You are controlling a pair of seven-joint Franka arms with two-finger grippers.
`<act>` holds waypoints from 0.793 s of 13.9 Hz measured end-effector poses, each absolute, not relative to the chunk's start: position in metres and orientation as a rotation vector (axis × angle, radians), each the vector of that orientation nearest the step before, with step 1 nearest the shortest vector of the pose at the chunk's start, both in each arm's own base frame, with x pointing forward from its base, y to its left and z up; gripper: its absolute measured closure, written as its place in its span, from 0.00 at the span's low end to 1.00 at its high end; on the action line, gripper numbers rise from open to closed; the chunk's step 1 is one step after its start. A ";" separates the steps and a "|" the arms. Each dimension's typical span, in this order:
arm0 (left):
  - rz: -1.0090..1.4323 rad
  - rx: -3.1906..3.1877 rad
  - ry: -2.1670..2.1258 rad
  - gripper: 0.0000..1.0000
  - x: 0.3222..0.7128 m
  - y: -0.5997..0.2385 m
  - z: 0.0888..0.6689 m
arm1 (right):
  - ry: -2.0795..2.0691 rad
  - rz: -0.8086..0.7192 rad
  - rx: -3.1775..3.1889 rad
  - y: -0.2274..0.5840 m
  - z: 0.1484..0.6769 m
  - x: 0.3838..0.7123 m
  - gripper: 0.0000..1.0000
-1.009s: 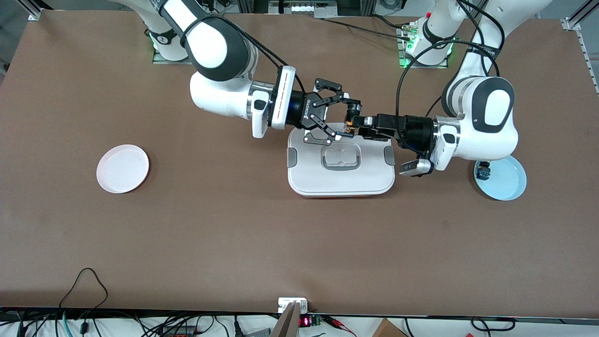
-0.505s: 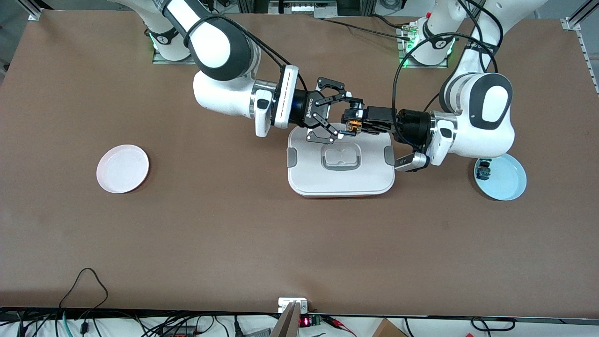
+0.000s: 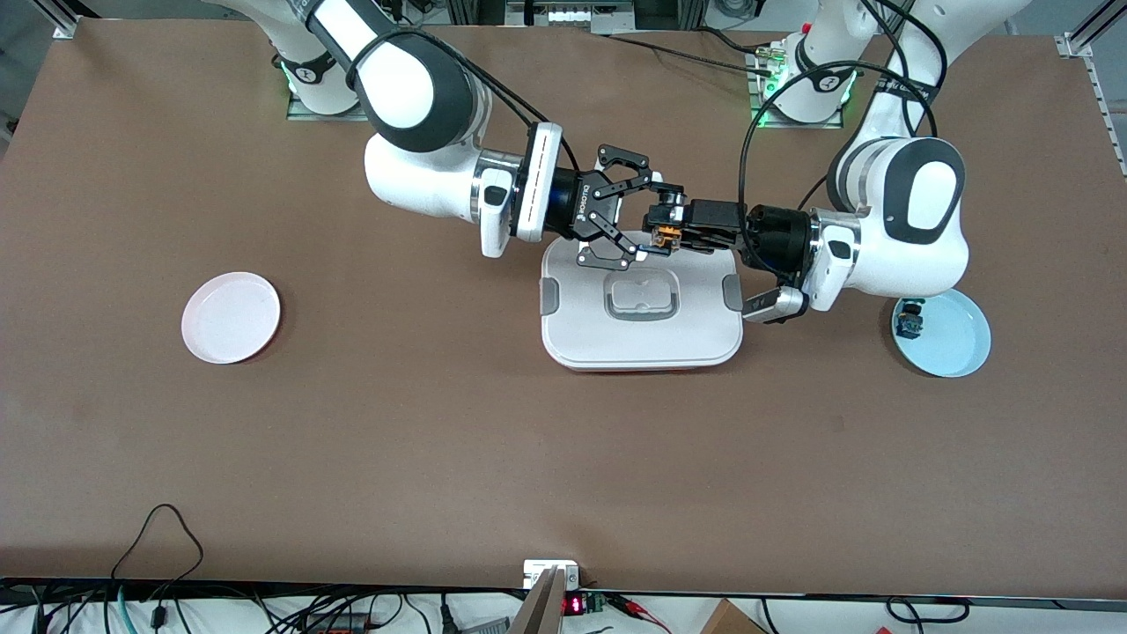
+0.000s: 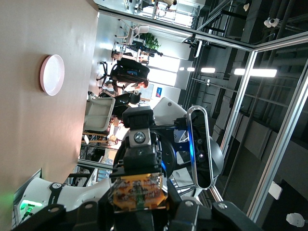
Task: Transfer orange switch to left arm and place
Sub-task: 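Carry the switch to the blue plate with the left gripper while the right gripper withdraws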
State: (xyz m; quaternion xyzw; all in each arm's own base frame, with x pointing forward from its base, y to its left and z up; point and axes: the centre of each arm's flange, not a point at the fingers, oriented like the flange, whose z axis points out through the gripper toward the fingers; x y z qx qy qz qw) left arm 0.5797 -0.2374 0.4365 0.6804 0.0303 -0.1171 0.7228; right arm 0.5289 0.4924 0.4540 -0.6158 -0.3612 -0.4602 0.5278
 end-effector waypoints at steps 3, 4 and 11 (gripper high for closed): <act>-0.248 1.502 0.077 0.61 0.583 -0.229 0.436 | -0.834 -1.115 -1.476 0.485 0.457 0.537 0.00; -0.246 1.501 0.079 0.61 0.583 -0.228 0.436 | -0.829 -1.126 -1.479 0.480 0.459 0.542 0.00; -0.238 1.786 -0.040 0.77 0.592 -0.165 0.430 | -0.853 -1.184 -1.316 0.381 0.489 0.615 0.00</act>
